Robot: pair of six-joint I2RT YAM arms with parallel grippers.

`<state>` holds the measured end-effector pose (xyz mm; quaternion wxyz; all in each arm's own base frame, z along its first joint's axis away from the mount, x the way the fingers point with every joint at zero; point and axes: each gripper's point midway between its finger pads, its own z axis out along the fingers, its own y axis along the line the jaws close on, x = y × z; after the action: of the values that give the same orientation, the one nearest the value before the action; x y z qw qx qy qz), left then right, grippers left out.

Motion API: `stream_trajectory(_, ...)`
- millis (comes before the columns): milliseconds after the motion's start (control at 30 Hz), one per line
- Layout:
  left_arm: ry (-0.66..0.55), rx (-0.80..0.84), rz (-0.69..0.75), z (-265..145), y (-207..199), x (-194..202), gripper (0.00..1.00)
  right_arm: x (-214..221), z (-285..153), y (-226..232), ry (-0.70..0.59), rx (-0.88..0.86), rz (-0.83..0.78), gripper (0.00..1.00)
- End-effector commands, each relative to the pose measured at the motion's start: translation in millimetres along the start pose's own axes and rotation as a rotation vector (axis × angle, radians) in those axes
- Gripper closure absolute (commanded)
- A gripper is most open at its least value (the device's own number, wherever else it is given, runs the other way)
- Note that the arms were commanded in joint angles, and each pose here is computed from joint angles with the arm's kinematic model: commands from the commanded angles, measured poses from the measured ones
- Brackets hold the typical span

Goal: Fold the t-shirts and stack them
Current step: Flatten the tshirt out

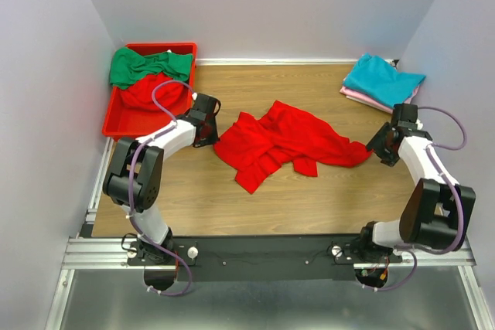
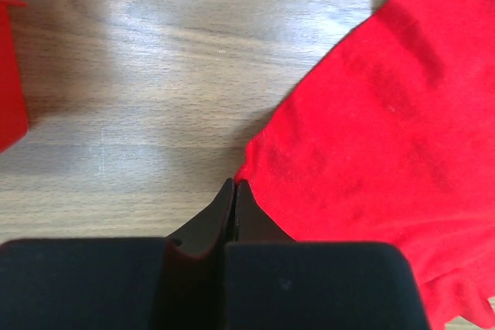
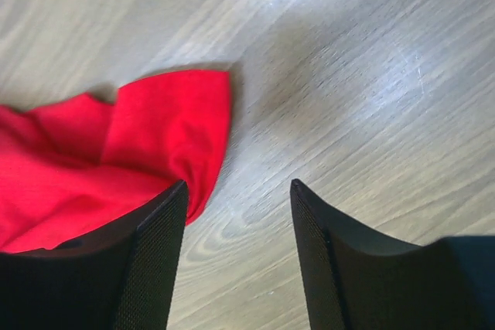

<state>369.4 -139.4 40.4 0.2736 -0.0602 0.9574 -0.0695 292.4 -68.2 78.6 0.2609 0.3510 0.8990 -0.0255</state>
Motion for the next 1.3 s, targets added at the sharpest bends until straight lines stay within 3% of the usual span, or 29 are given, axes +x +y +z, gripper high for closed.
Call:
stream_trajectory(0,0.01,0.022,0.008,-9,0,4,1.0,3,21,2,0.037,-0.034,-0.012,0.41)
stream_trajectory(667,0.037,0.039,0.014,-11,1,18,1.0,-11,71,14,0.048,-0.036,-0.034,0.57)
stream_trajectory(767,0.035,0.049,0.014,-11,-1,16,1.0,-12,76,15,0.051,-0.033,-0.043,0.64)
stream_trajectory(867,0.035,0.078,0.014,-10,-6,16,1.0,-12,81,13,0.056,-0.018,-0.055,0.82)
stream_trajectory(933,0.036,0.122,0.014,-12,-15,15,1.0,-13,82,11,0.054,-0.01,-0.059,0.89)
stream_trajectory(1000,0.009,0.139,0.009,-19,-20,4,1.0,-20,78,13,0.034,-0.014,-0.057,0.98)
stream_trajectory(1267,-0.219,0.238,-0.1,-95,-28,-86,1.0,-77,18,38,-0.098,-0.097,-0.045,0.98)
